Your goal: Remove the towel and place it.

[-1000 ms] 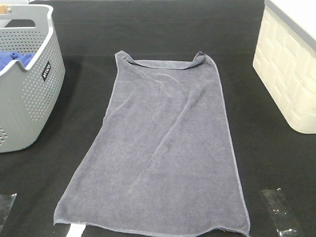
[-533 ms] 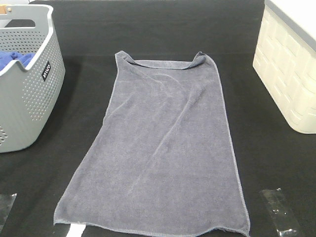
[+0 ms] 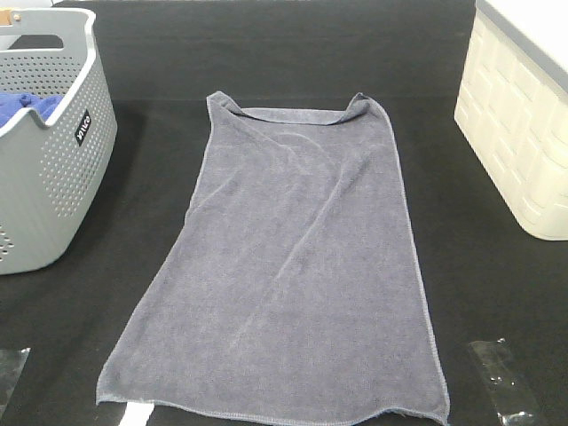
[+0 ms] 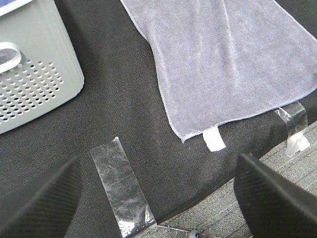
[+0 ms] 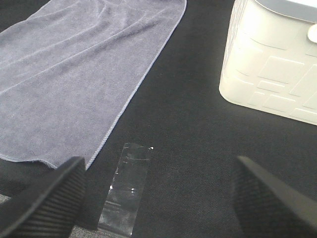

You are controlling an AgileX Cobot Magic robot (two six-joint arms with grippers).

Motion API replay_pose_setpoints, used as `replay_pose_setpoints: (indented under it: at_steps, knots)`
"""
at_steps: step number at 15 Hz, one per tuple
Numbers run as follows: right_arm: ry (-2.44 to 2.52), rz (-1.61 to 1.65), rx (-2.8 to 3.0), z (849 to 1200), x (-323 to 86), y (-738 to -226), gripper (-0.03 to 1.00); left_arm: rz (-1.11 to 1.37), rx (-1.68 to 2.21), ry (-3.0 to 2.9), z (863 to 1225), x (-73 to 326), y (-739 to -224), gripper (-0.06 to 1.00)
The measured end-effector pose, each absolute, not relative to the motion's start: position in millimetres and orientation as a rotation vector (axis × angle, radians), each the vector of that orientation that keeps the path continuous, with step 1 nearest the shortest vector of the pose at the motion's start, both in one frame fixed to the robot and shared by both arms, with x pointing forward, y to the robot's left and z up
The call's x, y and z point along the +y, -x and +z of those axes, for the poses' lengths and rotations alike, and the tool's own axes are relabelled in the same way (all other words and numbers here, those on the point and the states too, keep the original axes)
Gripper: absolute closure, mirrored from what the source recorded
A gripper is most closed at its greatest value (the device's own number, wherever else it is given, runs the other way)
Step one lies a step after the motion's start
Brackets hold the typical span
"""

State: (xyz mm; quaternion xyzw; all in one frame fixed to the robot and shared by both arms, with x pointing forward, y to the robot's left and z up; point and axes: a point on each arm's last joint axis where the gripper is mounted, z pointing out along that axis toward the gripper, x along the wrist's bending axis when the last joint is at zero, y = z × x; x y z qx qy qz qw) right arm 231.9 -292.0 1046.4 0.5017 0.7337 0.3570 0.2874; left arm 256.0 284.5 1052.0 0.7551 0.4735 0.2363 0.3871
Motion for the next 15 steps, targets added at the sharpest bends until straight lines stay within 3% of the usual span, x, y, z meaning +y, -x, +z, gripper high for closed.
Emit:
replay_pose_setpoints:
  at_steps: [10, 15]
  knots:
    - [-1.475, 0.88, 1.82, 1046, -291, -233, 0.21, 0.869, 1.364, -1.657, 1053, 291, -233, 0.14]
    - [-1.444, 0.909, 1.785, 1046, -291, -227, 0.21, 0.879, 1.379, -1.647, 1053, 291, -233, 0.14]
